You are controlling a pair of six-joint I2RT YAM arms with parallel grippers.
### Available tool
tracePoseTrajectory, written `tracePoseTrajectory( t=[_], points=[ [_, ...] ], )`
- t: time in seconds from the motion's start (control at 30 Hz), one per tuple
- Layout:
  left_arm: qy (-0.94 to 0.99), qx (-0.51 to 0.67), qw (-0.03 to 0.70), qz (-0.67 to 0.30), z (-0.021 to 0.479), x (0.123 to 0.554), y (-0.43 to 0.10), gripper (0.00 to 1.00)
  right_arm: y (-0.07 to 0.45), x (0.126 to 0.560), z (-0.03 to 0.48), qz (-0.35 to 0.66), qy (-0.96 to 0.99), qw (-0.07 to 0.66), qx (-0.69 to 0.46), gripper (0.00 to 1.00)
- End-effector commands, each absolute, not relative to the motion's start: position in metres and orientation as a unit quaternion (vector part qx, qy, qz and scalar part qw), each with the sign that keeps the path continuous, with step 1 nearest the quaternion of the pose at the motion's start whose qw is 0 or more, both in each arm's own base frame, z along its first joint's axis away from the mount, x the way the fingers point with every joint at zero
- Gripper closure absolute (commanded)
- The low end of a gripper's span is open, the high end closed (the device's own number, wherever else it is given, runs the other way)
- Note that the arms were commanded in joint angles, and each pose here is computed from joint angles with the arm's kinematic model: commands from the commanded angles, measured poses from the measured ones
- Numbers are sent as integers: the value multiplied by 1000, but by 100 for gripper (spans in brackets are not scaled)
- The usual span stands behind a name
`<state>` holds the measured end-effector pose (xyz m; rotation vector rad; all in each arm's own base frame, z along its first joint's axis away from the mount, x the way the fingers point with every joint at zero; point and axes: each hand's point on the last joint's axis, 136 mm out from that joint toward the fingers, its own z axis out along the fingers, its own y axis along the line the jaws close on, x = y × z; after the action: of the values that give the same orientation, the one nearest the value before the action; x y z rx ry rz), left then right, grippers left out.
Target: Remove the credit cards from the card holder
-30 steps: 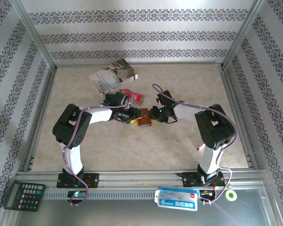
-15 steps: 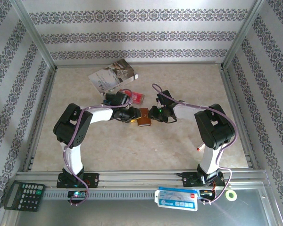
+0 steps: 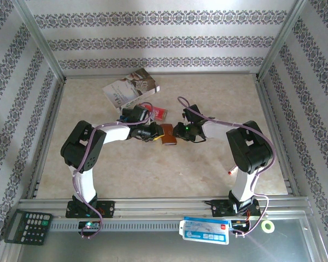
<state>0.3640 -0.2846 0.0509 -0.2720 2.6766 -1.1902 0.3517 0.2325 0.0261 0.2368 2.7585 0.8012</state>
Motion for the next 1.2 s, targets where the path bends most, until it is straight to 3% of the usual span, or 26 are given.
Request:
tracePoseTrajectory(
  t=[0.0, 0.1, 0.4, 1.17],
  points=[
    [884, -58, 134, -444, 83, 369, -294, 91, 233, 347, 36, 292, 943, 134, 85, 72],
    [888, -50, 138, -436, 85, 367, -290, 100, 226, 350, 48, 291, 940, 160, 80, 67],
    [900, -3, 159, -407, 100, 360, -281, 100, 241, 346, 87, 332, 922, 196, 25, 52],
    [902, 4, 135, -410, 93, 356, -285, 100, 264, 341, 54, 284, 950, 130, 22, 52]
  ],
)
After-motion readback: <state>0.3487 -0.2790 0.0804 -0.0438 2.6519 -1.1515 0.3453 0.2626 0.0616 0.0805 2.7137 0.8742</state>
